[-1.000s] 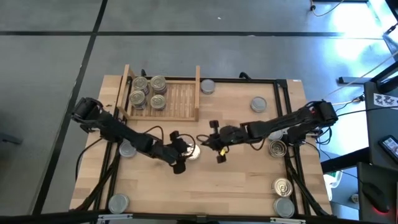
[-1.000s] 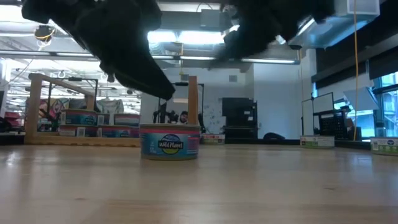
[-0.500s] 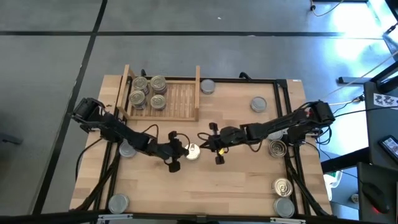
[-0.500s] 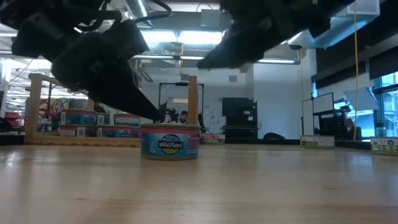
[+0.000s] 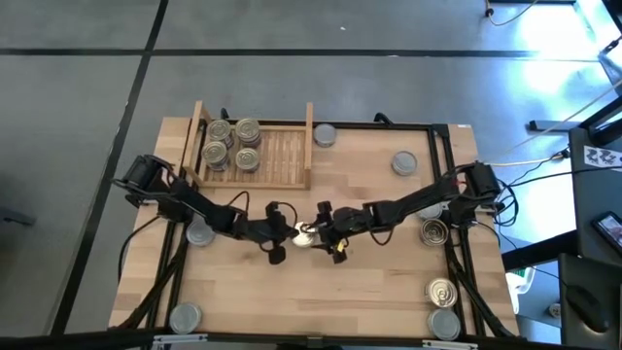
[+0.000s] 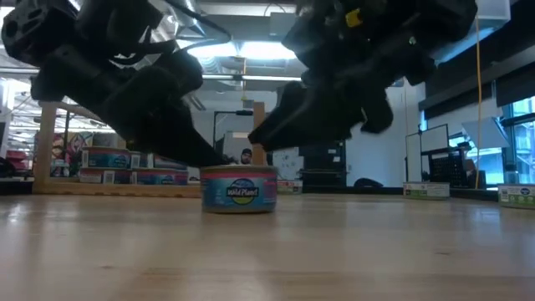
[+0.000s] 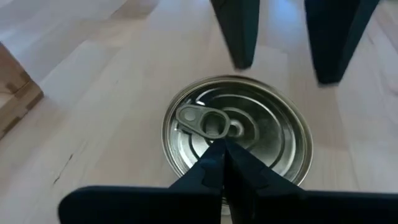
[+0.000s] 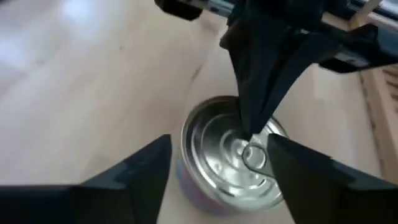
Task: Stack canned seafood by type on shelf
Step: Stack the blue tuna can on top of the other blue tuna can on the shelf
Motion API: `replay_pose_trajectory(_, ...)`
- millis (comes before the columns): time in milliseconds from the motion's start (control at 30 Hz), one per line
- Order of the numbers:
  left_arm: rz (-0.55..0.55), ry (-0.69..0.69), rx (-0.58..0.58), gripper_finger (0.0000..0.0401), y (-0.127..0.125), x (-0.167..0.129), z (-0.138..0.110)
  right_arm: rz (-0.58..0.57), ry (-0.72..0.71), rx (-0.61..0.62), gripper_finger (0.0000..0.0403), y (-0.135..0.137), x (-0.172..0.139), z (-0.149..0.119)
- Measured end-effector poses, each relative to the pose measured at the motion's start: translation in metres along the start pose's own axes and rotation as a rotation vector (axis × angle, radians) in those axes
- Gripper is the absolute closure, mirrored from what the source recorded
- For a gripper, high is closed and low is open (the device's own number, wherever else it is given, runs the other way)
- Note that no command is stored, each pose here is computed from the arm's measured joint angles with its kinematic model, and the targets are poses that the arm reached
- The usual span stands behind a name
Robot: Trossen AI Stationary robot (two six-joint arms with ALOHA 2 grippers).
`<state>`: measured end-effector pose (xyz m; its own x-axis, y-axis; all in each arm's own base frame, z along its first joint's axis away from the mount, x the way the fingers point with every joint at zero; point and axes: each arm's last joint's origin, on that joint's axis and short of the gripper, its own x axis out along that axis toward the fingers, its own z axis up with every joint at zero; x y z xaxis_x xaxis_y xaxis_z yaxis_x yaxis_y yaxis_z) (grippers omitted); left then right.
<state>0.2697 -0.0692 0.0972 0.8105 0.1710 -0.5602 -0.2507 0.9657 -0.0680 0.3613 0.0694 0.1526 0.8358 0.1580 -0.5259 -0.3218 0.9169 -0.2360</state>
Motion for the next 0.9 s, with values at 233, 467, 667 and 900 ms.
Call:
replay_pose_trajectory(233,0.005,-0.044,-0.104,0.0398,0.013,-0.002,-0.009,-0.054,0.097,-0.314,0.008,0.018,0.005,-0.007)
replay_pose_trajectory(467,0.0,-0.05,-0.14,0.0398,0.019,0.0,-0.008,-0.191,0.224,-0.644,0.0075,0.029,0.012,-0.014)
replay_pose_trajectory(667,-0.009,-0.055,-0.144,0.0398,0.019,0.0,-0.008,-0.197,0.291,-0.78,0.0085,0.028,0.025,-0.026)
replay_pose_trajectory(900,-0.009,-0.055,-0.151,0.0398,0.019,0.0,-0.008,-0.205,0.374,-0.843,0.0096,0.018,0.048,-0.025)
